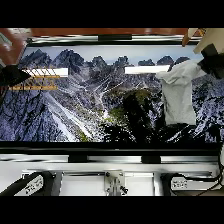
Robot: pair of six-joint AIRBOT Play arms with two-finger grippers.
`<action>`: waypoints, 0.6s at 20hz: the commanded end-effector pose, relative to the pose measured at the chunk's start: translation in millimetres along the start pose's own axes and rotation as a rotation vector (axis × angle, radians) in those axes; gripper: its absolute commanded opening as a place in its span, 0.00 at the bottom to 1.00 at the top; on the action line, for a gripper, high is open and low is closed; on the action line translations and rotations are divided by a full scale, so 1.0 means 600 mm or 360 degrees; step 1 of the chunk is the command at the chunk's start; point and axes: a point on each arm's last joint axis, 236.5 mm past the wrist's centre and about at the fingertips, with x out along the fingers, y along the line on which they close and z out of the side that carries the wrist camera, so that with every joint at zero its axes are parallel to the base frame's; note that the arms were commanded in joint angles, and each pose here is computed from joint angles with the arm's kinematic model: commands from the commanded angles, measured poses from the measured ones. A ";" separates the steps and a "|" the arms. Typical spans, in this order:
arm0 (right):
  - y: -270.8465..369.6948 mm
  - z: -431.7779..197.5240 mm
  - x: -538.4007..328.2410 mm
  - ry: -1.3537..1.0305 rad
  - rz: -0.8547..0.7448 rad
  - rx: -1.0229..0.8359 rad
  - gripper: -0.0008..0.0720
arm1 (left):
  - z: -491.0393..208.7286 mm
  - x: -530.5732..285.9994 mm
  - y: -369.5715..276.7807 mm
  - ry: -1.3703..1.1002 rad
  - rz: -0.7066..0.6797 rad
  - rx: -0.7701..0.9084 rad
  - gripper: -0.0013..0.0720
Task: Fold the shirts.
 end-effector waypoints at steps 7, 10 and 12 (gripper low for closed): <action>-0.194 -0.190 0.017 0.0616 -0.0743 0.0233 0.12 | 0.000 0.000 0.000 0.0001 0.0000 0.0006 0.07; -0.216 -0.246 0.053 0.0706 -0.0793 0.0275 0.12 | 0.000 0.000 0.000 0.0001 0.0000 0.0006 0.07; -0.231 -0.274 0.073 0.0728 -0.0823 0.0322 0.12 | 0.000 0.000 0.000 0.0001 -0.0001 0.0006 0.07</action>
